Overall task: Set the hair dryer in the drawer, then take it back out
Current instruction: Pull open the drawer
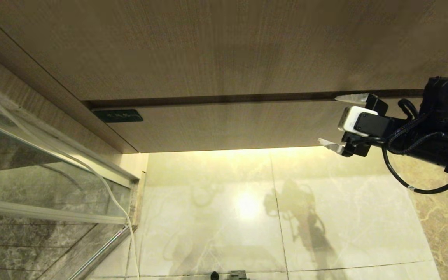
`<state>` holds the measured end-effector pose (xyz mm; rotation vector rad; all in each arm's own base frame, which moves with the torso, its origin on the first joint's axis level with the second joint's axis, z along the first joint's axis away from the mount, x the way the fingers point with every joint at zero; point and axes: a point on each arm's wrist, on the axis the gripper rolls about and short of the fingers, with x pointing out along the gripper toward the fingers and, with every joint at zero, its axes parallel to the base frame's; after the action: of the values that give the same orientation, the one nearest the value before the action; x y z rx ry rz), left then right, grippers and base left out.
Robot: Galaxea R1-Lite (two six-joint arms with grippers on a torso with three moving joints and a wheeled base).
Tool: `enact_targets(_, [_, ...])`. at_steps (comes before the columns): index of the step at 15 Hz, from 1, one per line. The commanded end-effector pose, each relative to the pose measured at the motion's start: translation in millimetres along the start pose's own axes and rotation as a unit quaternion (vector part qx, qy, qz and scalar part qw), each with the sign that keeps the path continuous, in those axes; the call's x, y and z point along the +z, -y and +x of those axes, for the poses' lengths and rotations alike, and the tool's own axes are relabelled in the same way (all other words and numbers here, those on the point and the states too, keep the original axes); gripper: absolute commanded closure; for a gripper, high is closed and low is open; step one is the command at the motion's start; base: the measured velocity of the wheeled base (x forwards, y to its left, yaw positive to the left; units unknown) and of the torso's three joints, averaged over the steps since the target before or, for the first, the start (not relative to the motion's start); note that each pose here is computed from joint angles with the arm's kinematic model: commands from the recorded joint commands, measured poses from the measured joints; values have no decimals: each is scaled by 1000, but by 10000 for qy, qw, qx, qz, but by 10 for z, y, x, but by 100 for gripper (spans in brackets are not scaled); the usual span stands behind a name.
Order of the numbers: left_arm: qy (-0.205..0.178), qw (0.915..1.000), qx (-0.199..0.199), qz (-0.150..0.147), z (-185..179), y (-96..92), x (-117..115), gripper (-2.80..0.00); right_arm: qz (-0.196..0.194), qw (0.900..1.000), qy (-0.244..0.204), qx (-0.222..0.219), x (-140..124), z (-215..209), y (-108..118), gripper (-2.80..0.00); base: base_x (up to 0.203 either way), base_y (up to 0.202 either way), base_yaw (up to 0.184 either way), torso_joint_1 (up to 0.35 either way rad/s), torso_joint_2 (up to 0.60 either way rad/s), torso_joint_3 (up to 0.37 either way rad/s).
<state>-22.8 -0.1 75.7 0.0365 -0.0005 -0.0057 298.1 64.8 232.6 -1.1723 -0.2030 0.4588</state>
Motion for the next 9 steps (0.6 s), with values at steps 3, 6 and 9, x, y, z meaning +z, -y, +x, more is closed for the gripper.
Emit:
enact_targets(3, [0, 10000, -2, 2, 0, 0, -1, 0, -23, 10000, 8, 39, -38, 76, -45, -280, 0, 0, 0, 0, 0, 0])
enact_targets(6, [6, 10000, -2, -4, -1, 0, 2, 0, -23, 10000, 16, 19, -72, 150, -91, -280, 0, 0, 0, 0, 0, 0])
enact_targets(9, [-2, 10000, -2, 2, 0, 0, -2, 0, 79, 9998, -40, 160, -100, 150, -162, -280, 0, 0, 0, 0, 0, 0])
